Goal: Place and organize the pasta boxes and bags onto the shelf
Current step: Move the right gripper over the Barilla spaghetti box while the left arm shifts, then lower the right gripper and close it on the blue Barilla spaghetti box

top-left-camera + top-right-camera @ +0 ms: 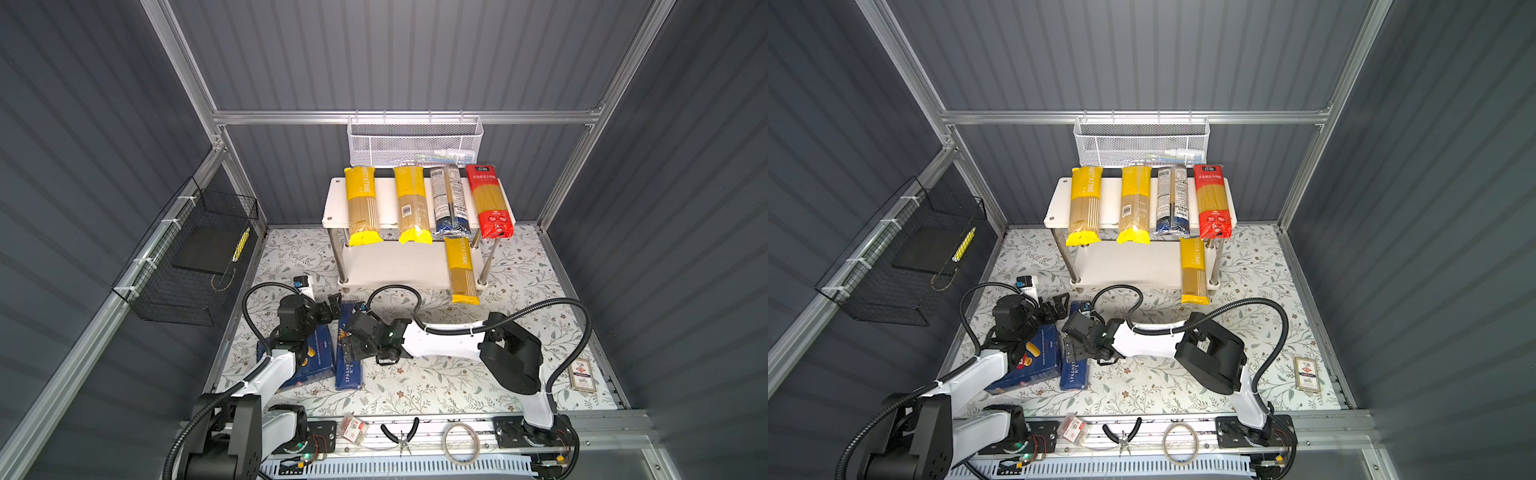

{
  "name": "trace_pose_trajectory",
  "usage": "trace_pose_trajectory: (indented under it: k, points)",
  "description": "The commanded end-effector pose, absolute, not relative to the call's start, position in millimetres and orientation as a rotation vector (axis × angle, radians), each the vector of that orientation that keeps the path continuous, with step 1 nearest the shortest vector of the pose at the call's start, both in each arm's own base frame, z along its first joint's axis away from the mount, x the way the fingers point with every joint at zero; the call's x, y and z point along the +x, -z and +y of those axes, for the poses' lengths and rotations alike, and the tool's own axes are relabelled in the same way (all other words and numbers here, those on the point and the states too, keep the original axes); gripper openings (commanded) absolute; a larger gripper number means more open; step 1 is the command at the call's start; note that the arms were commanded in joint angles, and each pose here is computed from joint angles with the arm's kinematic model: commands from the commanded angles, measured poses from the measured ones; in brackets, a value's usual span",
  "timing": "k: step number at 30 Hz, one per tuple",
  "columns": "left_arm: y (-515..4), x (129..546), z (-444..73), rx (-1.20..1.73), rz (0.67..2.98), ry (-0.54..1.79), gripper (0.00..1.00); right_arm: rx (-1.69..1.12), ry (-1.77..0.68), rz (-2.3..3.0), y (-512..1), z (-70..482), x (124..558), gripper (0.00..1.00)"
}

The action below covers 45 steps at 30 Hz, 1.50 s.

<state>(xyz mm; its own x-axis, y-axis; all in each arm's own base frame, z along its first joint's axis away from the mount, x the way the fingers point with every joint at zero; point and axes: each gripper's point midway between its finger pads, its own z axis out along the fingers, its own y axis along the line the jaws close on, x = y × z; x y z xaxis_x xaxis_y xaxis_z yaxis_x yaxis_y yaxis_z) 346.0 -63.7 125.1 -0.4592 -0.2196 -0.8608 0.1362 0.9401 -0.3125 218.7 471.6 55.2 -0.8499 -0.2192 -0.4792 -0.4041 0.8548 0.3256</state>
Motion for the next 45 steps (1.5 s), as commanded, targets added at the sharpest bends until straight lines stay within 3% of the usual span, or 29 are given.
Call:
trace_pose_trajectory:
  k: [1, 20, 25, 38, 45]
  points:
    - [-135.8, 349.0, -59.4, -0.067, 1.954, 0.392, 0.99, -0.443, -0.543, 2.627, -47.6, 472.0, 218.8, 0.99]
    - [-134.0, 351.1, -62.4, -0.052, 1.969, 0.402, 0.99, -0.444, -0.527, 2.655, -37.9, 486.1, 218.3, 0.99]
    - [-135.4, 349.6, -62.1, -0.05, 1.962, 0.404, 0.99, -0.433, -0.354, 2.698, -28.3, 469.3, 221.4, 0.99]
    - [-135.9, 348.2, -62.4, -0.05, 1.959, 0.406, 0.99, -0.479, -0.34, 2.703, -20.7, 477.2, 213.9, 0.99]
    - [-136.3, 348.7, -62.5, -0.049, 1.96, 0.405, 0.99, -0.464, -0.226, 2.72, -16.4, 452.4, 210.9, 0.99]
